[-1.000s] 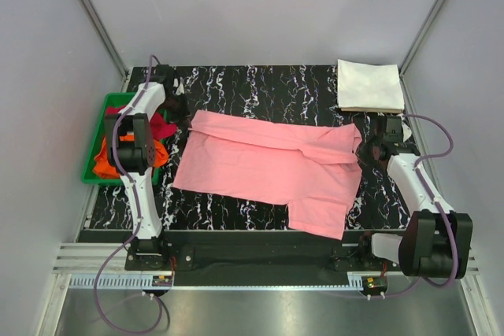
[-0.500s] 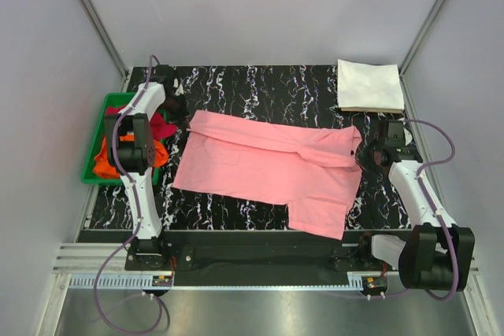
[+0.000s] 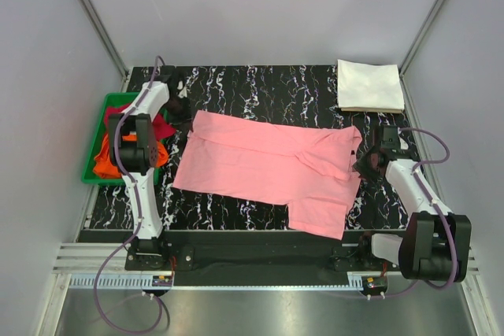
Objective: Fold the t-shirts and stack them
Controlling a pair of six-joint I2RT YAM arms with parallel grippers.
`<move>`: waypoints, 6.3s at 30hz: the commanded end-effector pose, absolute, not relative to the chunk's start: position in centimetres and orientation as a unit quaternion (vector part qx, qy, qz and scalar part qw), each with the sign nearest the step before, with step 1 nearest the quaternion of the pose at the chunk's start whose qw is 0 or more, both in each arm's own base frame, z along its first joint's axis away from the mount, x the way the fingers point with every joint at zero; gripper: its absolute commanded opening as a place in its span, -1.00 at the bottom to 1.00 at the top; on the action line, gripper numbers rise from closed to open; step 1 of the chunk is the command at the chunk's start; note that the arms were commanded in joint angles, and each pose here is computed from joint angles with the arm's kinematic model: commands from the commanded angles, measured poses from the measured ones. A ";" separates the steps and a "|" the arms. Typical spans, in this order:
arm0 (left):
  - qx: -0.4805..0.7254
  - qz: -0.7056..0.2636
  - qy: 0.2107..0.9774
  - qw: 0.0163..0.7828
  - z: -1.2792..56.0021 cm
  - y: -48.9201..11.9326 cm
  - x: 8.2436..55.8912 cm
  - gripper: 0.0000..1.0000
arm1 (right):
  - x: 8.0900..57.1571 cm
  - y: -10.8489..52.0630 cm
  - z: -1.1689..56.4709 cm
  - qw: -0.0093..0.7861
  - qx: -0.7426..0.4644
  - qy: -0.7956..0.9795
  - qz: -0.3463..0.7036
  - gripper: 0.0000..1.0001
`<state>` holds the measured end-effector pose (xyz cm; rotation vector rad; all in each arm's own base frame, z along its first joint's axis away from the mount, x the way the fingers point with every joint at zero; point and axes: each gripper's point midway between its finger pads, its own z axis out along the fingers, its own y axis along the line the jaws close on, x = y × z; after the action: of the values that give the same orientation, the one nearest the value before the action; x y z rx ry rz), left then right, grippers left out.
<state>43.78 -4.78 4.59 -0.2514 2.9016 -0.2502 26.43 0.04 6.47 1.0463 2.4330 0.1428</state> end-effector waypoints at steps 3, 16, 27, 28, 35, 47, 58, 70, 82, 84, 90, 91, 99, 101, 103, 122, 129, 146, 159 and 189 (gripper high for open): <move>-0.071 -0.076 0.974 0.200 11.1 -4.2 47.0 -0.25 | 27.6 -0.8 7.8 0.253 0.389 0.885 0.036 -0.10; -0.066 -0.271 0.937 0.212 9.0 -12.2 52.6 -0.20 | 41.7 -0.9 9.3 0.332 0.248 0.906 0.081 -0.11; -0.104 -0.235 0.945 0.202 4.8 -11.1 54.2 -0.21 | 43.1 -2.1 5.8 0.310 0.238 0.918 0.066 -0.15; -0.107 -0.231 0.946 0.200 4.4 -11.0 54.2 -0.21 | 43.1 -2.1 5.6 0.310 0.232 0.919 0.066 -0.16; -0.126 -0.193 0.954 0.193 3.0 -9.9 53.4 -0.21 | 44.4 -3.1 3.6 0.299 0.234 0.923 0.063 -0.49; -0.167 -0.147 0.951 0.214 3.6 -8.4 53.7 -0.18 | 44.8 -6.3 2.6 0.273 0.318 0.908 0.013 -1.00; -0.099 -0.222 0.912 0.331 17.8 -12.9 52.8 0.06 | 42.4 -3.1 9.7 0.267 0.363 0.888 0.094 -0.34; 0.039 -0.353 0.869 0.345 27.0 -21.9 42.3 0.14 | 33.5 5.9 8.7 0.243 0.255 0.928 0.125 -0.10; 0.013 -0.299 0.857 0.419 26.2 -18.2 38.1 0.21 | 32.7 9.8 5.6 0.221 0.129 0.964 0.069 -0.06; 0.014 -0.305 0.857 0.414 26.2 -18.5 38.0 0.21 | 32.5 10.1 5.2 0.210 0.108 0.970 0.065 -0.05; 0.017 -0.308 0.856 0.415 26.4 -18.5 37.9 0.21 | 32.0 10.1 3.7 0.190 0.084 0.977 0.040 -0.04; 0.017 -0.307 0.855 0.416 26.4 -18.4 37.9 0.21 | 32.1 10.0 3.6 0.190 0.083 0.978 0.033 -0.03; 0.016 -0.304 0.859 0.412 25.8 -18.4 38.1 0.22 | 32.7 9.7 3.1 0.188 0.065 0.980 0.003 -0.28; 0.015 -0.303 0.860 0.410 25.7 -18.4 38.2 0.22 | 32.9 9.7 3.1 0.191 0.063 0.980 -0.001 -0.43; 0.016 -0.302 0.861 0.409 25.6 -18.4 38.2 0.22 | 33.0 9.8 3.1 0.192 0.059 0.980 0.000 -0.51; 0.012 -0.303 0.868 0.393 24.4 -18.5 38.6 0.23 | 31.2 10.8 6.0 0.162 0.128 0.978 0.020 -1.00; 0.021 -0.319 0.878 0.357 22.4 -19.7 38.4 0.23 | 32.7 12.0 6.4 0.169 0.150 0.973 0.044 -1.00; 0.073 -0.369 0.891 0.255 17.2 -31.5 32.9 0.21 | 36.9 8.5 6.1 0.197 0.184 0.963 -0.012 -0.90; 0.056 -0.405 0.877 0.251 14.5 -42.4 33.7 0.08 | 39.5 6.2 9.9 0.219 0.231 0.947 0.037 -0.44; -0.061 -0.440 0.866 0.229 8.2 -51.3 36.8 0.12 | 32.8 2.1 5.3 0.206 0.411 0.880 0.121 -0.25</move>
<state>35.12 -50.34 6.94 -0.1393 2.4487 -1.2016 31.74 1.62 4.81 1.1436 2.4997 0.2781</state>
